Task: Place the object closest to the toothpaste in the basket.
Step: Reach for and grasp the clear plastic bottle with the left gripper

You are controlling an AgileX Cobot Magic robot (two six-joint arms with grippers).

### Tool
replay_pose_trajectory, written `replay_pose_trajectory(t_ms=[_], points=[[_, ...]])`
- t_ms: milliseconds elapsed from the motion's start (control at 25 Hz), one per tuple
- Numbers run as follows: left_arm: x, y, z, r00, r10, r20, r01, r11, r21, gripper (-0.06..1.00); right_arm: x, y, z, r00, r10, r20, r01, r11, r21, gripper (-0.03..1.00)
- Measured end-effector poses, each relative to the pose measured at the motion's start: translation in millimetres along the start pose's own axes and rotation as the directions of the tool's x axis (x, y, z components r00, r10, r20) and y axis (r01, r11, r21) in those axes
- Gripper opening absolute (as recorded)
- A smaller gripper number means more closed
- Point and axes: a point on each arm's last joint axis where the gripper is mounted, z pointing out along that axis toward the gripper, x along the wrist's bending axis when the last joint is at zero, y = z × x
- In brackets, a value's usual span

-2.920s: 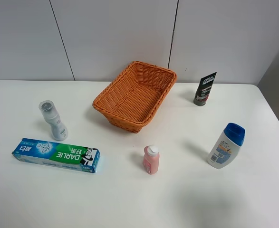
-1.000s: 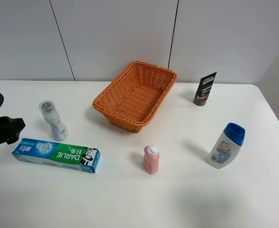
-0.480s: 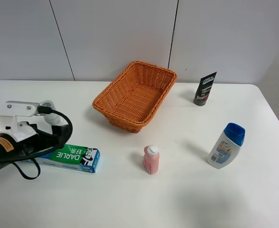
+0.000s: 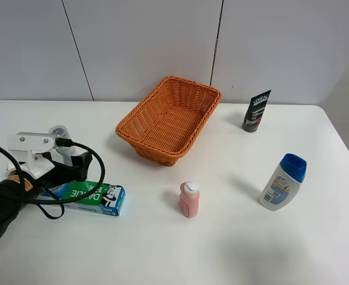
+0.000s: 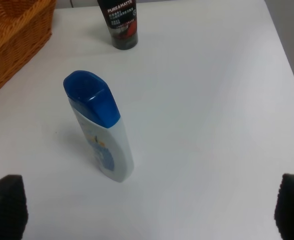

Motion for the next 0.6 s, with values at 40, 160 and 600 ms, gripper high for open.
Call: replay_pose_trajectory(t_ms=[40,160,600], points=[[4.0,1.5,0.2,1.0,-0.007,-0.016,0.007,1.0,-0.011,0.99,0.0,0.0,0.0,1.0,0.0,0.0,0.0,1.0,0.0,0.99],[15.9,5.5,1.1,0.998,-0.023,-0.055,0.021,0.999,-0.035,0.99,0.0,0.0,0.0,1.0,0.0,0.0,0.0,1.0,0.0,0.99],[11.9,25.5,29.7,1.0,-0.006,0.02,0.008,0.995,-0.097,0.99,0.0,0.0,0.0,1.0,0.0,0.0,0.0,1.0,0.0,0.99]])
